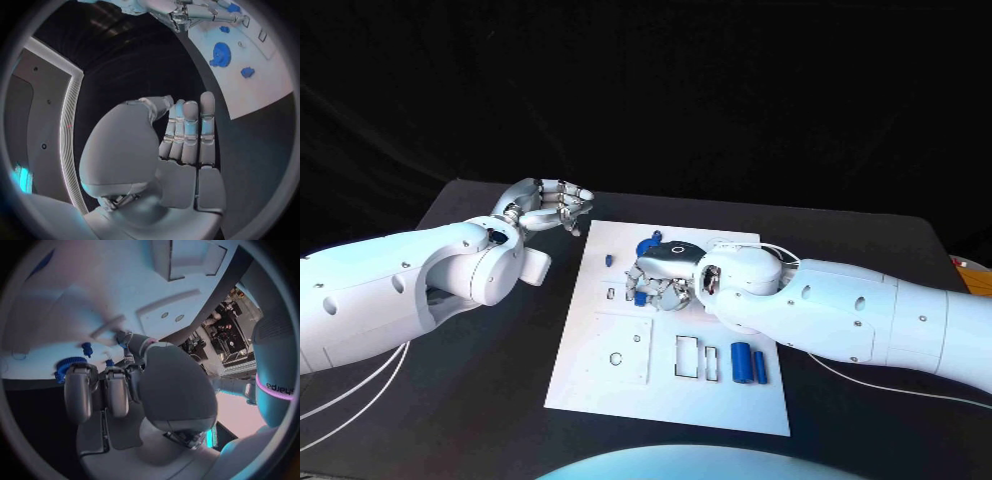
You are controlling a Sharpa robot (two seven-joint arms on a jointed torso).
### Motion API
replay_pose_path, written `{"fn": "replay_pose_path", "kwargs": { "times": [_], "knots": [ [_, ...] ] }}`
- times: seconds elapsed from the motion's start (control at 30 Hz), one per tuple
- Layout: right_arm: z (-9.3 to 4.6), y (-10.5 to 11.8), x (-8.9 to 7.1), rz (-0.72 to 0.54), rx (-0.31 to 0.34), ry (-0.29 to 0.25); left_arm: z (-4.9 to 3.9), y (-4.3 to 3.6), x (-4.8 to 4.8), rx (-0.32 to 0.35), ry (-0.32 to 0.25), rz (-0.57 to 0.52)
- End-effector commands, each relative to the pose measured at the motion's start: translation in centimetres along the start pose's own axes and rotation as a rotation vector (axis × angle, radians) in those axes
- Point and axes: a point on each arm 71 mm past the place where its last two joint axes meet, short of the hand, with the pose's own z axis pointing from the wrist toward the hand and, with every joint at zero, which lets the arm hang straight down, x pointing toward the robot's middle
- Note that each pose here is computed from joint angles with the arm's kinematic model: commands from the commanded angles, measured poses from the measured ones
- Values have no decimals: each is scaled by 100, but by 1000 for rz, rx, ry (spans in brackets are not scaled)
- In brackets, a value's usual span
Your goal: Assemble the parts on the task board
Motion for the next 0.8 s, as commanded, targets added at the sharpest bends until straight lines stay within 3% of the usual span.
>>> {"fn": "replay_pose_path", "kwargs": {
  "times": [0.03, 0.33, 0.8],
  "knots": [
    [-3, 7, -6, -18, -1, -24, 1, 1, 0, -10, -2, -6],
    [-13, -22, -17, -32, 23, -46, 1, 9, -3, -19, 0, -6],
    [-13, -39, -1, -38, 35, -25, 2, 19, -2, -31, 4, -7]
  ]
}}
